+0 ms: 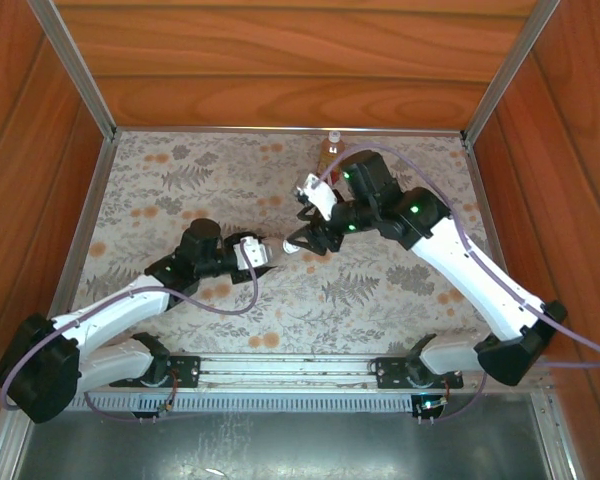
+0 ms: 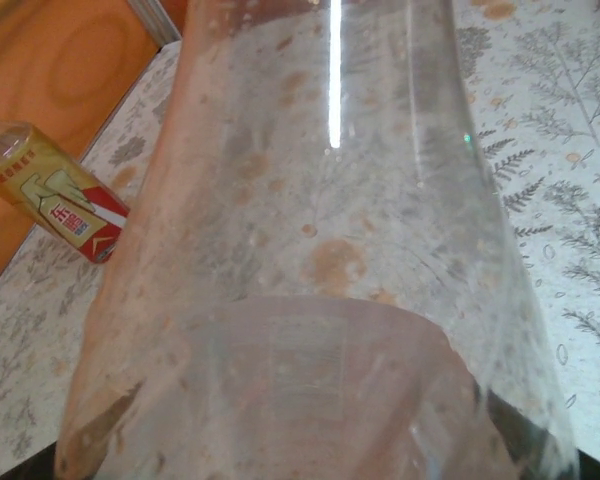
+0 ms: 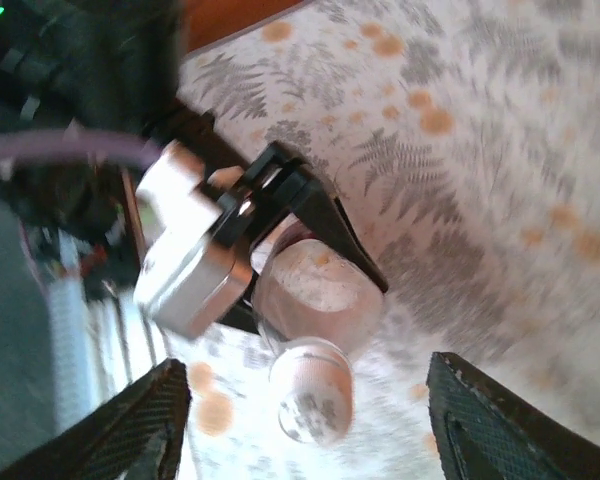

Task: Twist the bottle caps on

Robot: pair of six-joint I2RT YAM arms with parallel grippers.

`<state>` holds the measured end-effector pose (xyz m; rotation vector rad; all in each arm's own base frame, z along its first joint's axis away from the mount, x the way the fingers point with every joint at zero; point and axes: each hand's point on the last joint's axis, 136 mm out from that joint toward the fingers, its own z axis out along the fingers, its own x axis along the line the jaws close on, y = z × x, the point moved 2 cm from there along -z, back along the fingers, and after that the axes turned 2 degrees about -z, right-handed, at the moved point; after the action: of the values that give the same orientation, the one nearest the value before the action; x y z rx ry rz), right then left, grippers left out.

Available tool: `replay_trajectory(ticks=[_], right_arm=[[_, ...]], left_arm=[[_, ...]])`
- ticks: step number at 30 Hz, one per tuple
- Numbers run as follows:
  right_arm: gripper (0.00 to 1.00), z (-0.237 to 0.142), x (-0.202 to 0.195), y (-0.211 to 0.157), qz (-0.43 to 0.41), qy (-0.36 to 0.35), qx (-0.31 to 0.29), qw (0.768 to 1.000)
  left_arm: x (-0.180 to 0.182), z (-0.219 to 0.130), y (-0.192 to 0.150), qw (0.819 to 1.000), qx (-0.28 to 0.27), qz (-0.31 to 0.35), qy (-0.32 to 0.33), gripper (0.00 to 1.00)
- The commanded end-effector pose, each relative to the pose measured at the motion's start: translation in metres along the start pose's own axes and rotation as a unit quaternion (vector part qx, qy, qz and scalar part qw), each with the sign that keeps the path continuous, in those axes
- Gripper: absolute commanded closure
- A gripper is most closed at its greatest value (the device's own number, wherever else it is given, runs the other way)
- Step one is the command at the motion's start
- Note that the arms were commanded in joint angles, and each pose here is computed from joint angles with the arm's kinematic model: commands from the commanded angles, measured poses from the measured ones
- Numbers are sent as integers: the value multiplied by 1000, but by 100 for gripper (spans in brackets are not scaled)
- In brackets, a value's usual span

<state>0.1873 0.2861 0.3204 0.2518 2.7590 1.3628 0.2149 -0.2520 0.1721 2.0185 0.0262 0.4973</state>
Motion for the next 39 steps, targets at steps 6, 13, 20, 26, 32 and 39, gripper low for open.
replay_trajectory(ticks=[6,13,20,26,32,39], right_arm=[[39,-3,29,-28,-358,45,15,932],[42,7,33,-34,-364,73,46,927],[49,16,34,-33,-357,83,46,929],[61,22,35,-32,-343,96,42,934],[64,28,32,-35,-337,95,51,935],[86,31,20,-24,-258,55,46,963]], left_arm=[[-27,-2,7,996,-38,-16,-75,41],[-27,-3,12,995,-44,-16,-84,41],[-28,-5,15,995,-50,-16,-87,41],[-28,-5,14,995,-47,-18,-87,41],[-28,-5,15,995,-49,-17,-88,41],[-14,-4,14,998,-30,-3,-47,41]])
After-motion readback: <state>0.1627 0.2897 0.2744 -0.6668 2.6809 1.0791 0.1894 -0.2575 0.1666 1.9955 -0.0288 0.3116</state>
